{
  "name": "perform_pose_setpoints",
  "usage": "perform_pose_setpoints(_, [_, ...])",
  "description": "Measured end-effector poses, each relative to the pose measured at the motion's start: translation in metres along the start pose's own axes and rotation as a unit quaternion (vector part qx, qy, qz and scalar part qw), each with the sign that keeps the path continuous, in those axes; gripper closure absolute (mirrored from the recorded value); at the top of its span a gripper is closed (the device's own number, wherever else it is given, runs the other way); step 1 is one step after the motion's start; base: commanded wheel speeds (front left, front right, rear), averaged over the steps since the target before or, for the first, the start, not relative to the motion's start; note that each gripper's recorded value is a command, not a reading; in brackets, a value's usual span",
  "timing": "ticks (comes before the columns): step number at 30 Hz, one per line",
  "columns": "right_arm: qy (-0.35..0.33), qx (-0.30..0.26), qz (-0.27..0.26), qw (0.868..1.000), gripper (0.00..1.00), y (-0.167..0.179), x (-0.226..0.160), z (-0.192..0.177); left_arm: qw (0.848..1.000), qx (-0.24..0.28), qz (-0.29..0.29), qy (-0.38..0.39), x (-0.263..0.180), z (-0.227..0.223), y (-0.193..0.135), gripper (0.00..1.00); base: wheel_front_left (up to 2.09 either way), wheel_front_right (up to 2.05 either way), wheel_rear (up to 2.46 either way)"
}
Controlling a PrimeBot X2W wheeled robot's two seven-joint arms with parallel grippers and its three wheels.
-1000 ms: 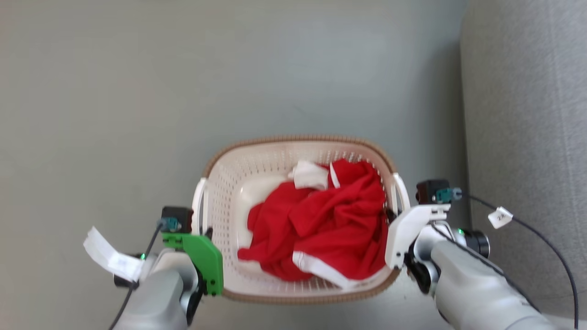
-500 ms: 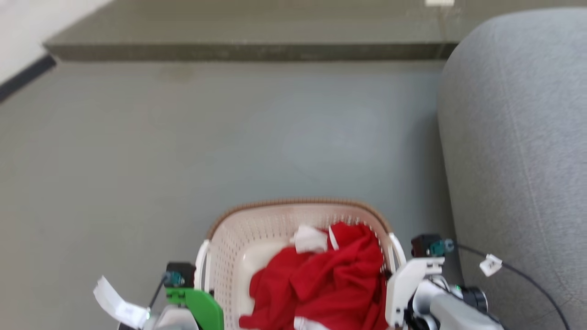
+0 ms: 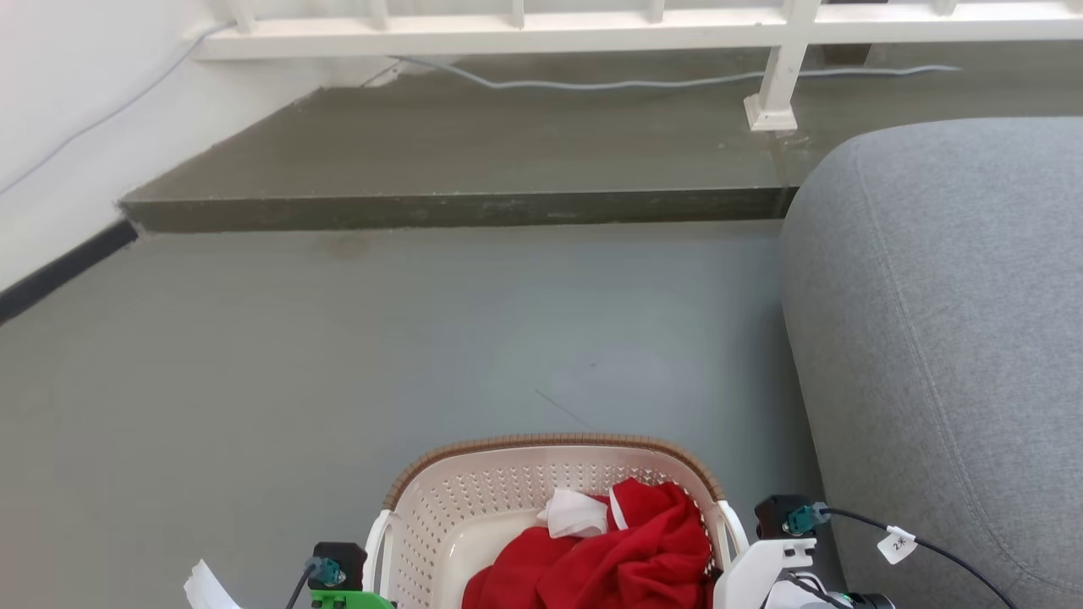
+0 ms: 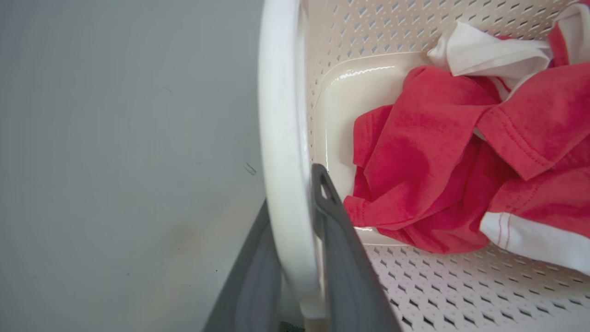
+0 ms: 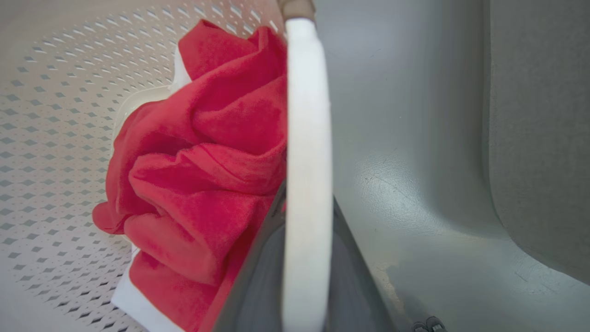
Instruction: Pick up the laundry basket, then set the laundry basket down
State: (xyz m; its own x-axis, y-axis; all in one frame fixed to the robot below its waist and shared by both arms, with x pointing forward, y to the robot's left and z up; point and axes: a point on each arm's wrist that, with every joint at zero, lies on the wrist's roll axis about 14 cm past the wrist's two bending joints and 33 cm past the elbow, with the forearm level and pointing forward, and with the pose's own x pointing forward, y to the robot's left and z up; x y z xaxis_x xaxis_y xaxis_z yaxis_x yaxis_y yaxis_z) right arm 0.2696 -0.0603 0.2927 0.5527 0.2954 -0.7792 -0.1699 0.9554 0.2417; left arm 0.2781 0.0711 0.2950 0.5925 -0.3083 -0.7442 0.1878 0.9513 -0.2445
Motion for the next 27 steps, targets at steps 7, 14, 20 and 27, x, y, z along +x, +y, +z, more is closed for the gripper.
perform_pose_setpoints(7, [-0.008, 0.004, -0.002, 1.000, 1.00, 0.0004, -0.0040, 0.0028, 1.000, 0.009, -0.002, -0.007, -0.0023, 0.0044, -0.0033, 1.00, 0.00, 0.00, 0.00])
perform_pose_setpoints(14, [-0.007, 0.003, -0.005, 1.000, 1.00, 0.0005, -0.0043, 0.0020, 1.000, 0.010, -0.002, -0.009, -0.0022, 0.0058, -0.0040, 1.00, 0.00, 0.00, 0.00])
perform_pose_setpoints(20, [-0.006, 0.003, -0.005, 1.000, 1.00, 0.0009, -0.0042, 0.0017, 1.000, 0.004, -0.002, -0.008, -0.0019, 0.0061, -0.0041, 1.00, 0.00, 0.00, 0.00])
perform_pose_setpoints(27, [-0.004, 0.004, -0.006, 1.000, 1.00, 0.0011, -0.0044, 0.0005, 1.000, 0.004, 0.000, -0.005, -0.0017, 0.0051, -0.0041, 1.00, 0.00, 0.00, 0.00])
